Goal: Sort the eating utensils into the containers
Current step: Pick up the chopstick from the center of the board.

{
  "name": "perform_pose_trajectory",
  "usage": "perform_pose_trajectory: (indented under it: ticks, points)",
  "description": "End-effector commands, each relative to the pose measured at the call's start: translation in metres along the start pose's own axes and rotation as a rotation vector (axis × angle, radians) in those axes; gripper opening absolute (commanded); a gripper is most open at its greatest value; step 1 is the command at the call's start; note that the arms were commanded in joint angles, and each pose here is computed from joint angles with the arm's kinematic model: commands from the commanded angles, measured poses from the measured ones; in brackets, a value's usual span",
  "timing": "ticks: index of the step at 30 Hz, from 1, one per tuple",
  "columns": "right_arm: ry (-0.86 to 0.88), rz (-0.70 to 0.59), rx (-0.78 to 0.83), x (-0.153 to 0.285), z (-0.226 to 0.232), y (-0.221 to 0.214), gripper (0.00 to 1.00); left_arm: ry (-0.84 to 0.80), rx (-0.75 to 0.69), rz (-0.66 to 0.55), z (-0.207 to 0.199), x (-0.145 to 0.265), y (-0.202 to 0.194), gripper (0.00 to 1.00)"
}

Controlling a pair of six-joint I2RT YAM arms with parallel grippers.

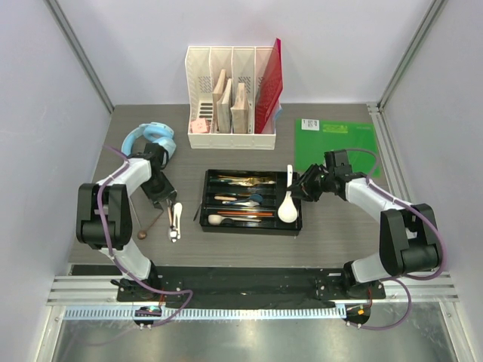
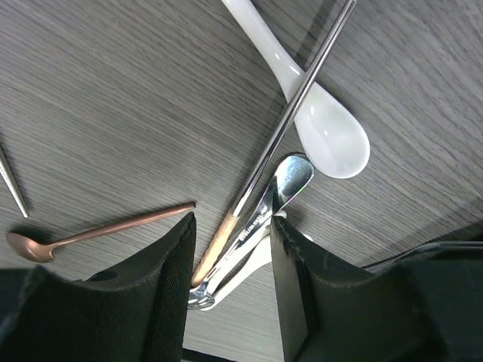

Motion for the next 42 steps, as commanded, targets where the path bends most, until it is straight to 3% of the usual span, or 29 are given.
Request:
perform_pose_trajectory:
  ticks: [1, 3, 7, 15, 18, 22, 33, 39, 42]
  points:
    - [0.027, -0.009, 0.026, 0.008, 0.009, 0.001, 0.35, 0.018, -0.029, -0.023, 0.001, -0.003, 0.005, 0.43]
    - [0.023, -0.005, 0.021, 0.007, 0.009, 0.002, 0.35, 0.026, -0.032, -0.012, 0.002, -0.008, 0.004, 0.4]
    - [0.025, -0.002, 0.024, 0.005, 0.011, 0.004, 0.35, 0.041, -0.046, 0.043, 0.003, -0.021, -0.004, 0.23]
    - [0.016, -0.001, 0.019, 0.003, 0.009, 0.005, 0.35, 0.007, -0.057, 0.104, 0.001, -0.035, -0.016, 0.11]
    - [0.015, 0.0, 0.018, 0.002, 0.009, 0.006, 0.35, -0.021, -0.082, 0.122, -0.002, -0.037, -0.018, 0.0]
    - [0.0, 0.005, 0.012, -0.001, 0.006, 0.007, 0.35, -0.029, -0.083, 0.116, -0.002, -0.029, -0.017, 0.0]
    - [-0.001, 0.022, 0.005, -0.011, 0.01, 0.015, 0.35, -0.121, -0.042, -0.103, 0.006, 0.067, -0.001, 0.0]
    - [0.007, 0.034, 0.01, -0.016, 0.014, 0.017, 0.35, -0.118, -0.025, -0.156, 0.015, 0.093, -0.003, 0.0]
    - [0.012, 0.036, 0.016, -0.015, 0.015, 0.018, 0.35, -0.194, -0.012, -0.191, 0.008, 0.106, -0.001, 0.0]
Point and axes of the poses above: each gripper's point midway between its finger pads, its own x axis back along the fingers, its own z axis along the line the jaws close on, y = z × x, the point moved 4 cm from there along x, back along the fingers, and after that the axes turned 3 degrees about -x, right-handed, at the moved point
